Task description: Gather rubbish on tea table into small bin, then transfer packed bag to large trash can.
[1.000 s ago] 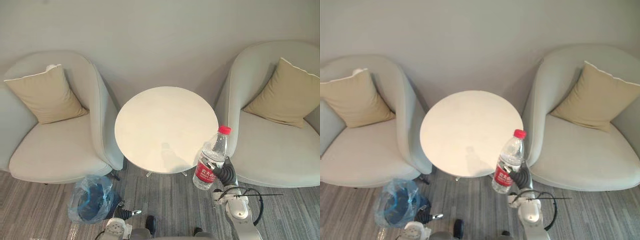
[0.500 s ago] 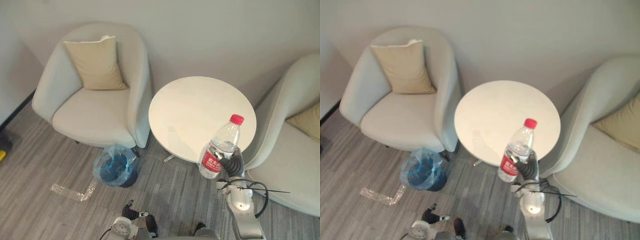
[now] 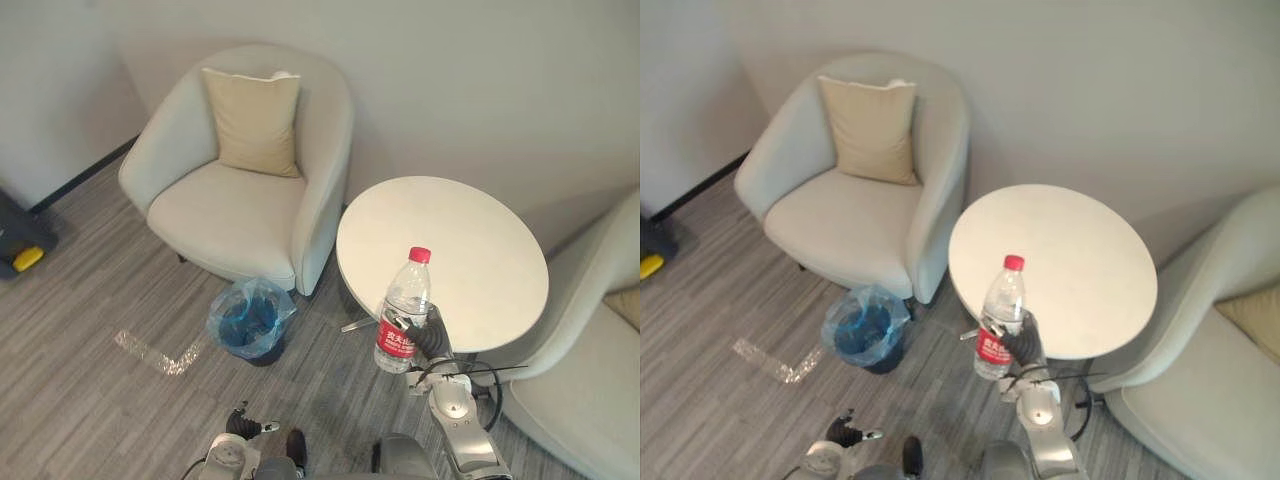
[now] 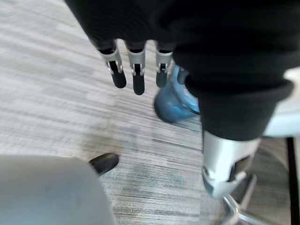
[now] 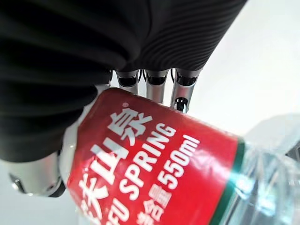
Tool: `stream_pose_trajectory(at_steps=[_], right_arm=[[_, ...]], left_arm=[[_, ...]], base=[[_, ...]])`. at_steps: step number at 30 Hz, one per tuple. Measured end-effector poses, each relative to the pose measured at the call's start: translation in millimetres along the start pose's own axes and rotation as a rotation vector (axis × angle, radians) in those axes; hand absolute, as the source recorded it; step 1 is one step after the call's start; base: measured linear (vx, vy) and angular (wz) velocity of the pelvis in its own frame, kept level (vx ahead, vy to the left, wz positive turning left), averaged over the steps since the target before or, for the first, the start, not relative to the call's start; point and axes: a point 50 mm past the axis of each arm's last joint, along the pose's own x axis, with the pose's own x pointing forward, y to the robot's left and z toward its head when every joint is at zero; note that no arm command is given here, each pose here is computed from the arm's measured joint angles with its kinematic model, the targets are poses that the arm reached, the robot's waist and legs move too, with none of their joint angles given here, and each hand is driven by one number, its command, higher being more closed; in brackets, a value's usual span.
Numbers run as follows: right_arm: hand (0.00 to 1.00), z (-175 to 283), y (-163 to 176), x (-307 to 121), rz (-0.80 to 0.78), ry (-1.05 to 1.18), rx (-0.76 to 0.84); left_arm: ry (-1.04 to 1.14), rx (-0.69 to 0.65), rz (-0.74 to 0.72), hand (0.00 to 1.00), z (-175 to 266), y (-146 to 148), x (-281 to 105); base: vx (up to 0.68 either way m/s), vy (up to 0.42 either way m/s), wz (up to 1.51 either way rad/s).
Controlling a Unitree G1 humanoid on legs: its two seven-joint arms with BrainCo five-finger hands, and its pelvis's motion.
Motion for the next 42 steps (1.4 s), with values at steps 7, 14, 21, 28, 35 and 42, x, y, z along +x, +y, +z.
stream_pose_trajectory(at_steps=[7,14,21,28,35,42], right_arm=[[1.00,-11.6,-5.4,-12.7,0.012,0.052,-0.021],[1.00,-7.9,-13.9,-7.1,-0.032,0.035,-0.020],[1.00,-4.3,1.0,-7.5,-0.005,0.035,0.018],[1.00,-16.8,15.5,-7.6,0.082,0.077,-0.043],[1.00,17.7,9.5,39.9,0.073,-0.088,-0.150],[1.00,72.0,7.7,69.4,0.008,-0.285,-0.180]], left_arm=[[0.028,-0.053,-0.043,0.00,-3.3,-21.4,-4.3],[-0.003,-0.026,-0.043,0.00,5.7,-20.6,-2.7],[-0.007,-0.004,-0.043,0.00,8.1,-21.9,-2.8],[0.010,0.008,-0.040,0.00,3.1,-19.2,-2.4],[-0.068,-0.101,0.038,0.00,36.1,-6.2,5.5],[-0.199,-0.301,0.135,0.00,85.4,11.1,7.5]], base=[[0.23,-0.218,0.91],[0.13,-0.050,0.55],[0.06,0.127,0.23],[-0.02,0.005,-0.14],[-0.14,-0.016,0.14],[-0.20,-0.016,0.36]])
